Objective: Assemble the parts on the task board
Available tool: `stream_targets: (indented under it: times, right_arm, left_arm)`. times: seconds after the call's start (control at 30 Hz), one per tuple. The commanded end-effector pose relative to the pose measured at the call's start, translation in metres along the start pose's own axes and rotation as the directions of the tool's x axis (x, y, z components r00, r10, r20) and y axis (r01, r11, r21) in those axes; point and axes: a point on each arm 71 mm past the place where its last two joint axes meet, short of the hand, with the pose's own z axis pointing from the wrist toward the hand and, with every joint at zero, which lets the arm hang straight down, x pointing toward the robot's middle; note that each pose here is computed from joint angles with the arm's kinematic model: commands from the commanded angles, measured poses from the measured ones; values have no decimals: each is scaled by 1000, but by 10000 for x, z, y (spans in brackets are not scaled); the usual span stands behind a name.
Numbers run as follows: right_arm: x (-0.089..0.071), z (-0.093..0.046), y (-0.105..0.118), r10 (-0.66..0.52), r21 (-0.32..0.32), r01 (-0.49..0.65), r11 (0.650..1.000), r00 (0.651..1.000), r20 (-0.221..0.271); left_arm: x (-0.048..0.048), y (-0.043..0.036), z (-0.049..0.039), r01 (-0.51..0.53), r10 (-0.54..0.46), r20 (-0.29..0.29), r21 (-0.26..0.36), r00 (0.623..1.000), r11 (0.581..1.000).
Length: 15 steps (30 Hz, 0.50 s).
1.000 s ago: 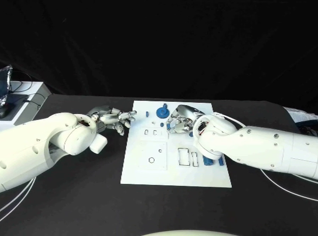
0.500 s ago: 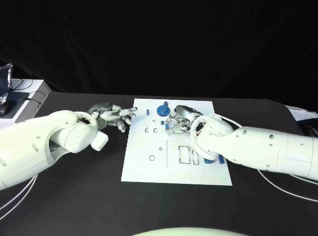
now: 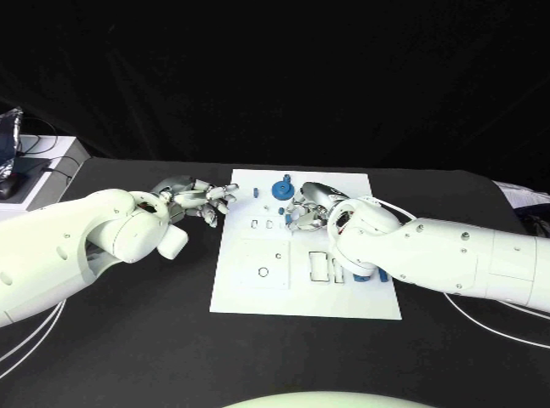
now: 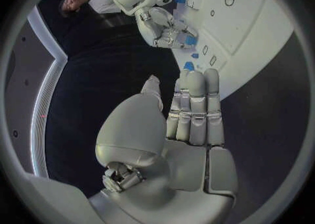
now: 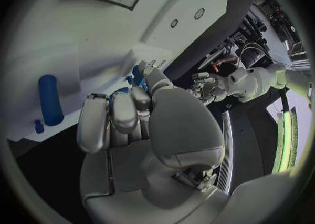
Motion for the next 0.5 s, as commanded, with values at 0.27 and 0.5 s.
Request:
stream_targets:
  times: [0.27,0.5]
  right_arm:
    - [44,9,13,-35,3,35,999,999,-24]
    - [49,10,21,-36,0,36,999,999,-22]
  left_arm:
    - [8,-13,-1,-5,5,-6,11,1000,1000]
    - [1,-8,-2,-7,7,-5,9,1000,1000]
